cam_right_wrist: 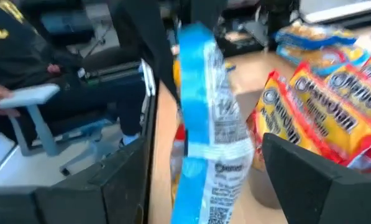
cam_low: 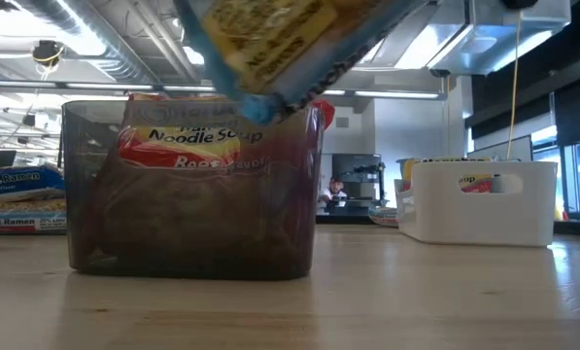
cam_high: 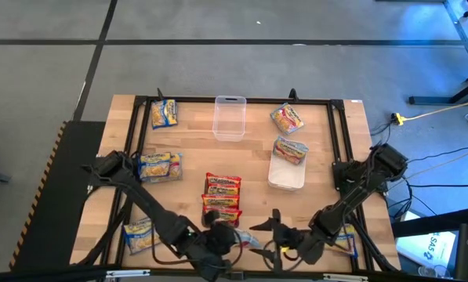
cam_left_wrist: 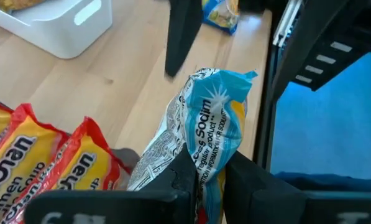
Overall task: Sort Maruchan noodles
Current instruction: Put the light blue noodle pack into the white bin
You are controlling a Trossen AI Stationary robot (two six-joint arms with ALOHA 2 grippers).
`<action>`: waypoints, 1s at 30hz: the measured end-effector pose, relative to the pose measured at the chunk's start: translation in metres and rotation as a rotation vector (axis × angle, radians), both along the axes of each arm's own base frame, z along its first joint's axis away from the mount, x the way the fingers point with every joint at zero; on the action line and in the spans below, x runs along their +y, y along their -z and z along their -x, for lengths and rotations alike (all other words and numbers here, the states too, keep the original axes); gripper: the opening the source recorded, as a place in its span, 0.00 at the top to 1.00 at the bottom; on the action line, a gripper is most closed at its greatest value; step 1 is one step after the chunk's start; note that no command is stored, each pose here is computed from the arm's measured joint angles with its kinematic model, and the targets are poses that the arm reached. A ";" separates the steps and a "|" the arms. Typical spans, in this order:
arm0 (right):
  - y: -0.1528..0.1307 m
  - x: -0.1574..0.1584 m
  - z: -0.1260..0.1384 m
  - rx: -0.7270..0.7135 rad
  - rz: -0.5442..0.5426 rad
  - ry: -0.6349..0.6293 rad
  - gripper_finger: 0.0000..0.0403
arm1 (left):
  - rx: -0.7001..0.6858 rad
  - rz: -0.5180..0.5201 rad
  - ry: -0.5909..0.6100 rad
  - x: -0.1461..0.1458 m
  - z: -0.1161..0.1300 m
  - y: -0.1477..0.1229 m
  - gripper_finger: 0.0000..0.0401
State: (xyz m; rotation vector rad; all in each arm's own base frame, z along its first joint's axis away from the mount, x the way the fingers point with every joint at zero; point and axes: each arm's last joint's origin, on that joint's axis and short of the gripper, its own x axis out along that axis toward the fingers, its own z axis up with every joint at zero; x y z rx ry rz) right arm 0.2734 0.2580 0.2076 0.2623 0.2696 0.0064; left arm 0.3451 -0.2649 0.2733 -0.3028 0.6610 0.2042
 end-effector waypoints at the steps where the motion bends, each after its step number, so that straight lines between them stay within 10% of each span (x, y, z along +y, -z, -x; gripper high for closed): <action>1: 0.004 -0.001 -0.002 0.012 0.003 -0.008 0.29 | -0.002 -0.001 -0.003 0.000 0.000 0.000 0.90; 11: 0.034 -0.009 -0.025 0.073 -0.037 -0.045 0.30 | -0.044 -0.001 -0.002 -0.001 -0.003 -0.003 0.90; 18: 0.033 -0.008 -0.025 0.063 -0.024 -0.060 0.57 | -0.048 0.001 0.001 -0.001 -0.003 -0.004 0.88; 23: 0.033 -0.008 -0.025 0.067 -0.006 -0.072 0.77 | -0.044 0.000 0.005 0.000 -0.004 -0.004 0.76; 30: 0.033 -0.008 -0.020 0.099 0.039 -0.087 0.82 | -0.025 0.026 0.032 0.007 0.000 -0.015 0.58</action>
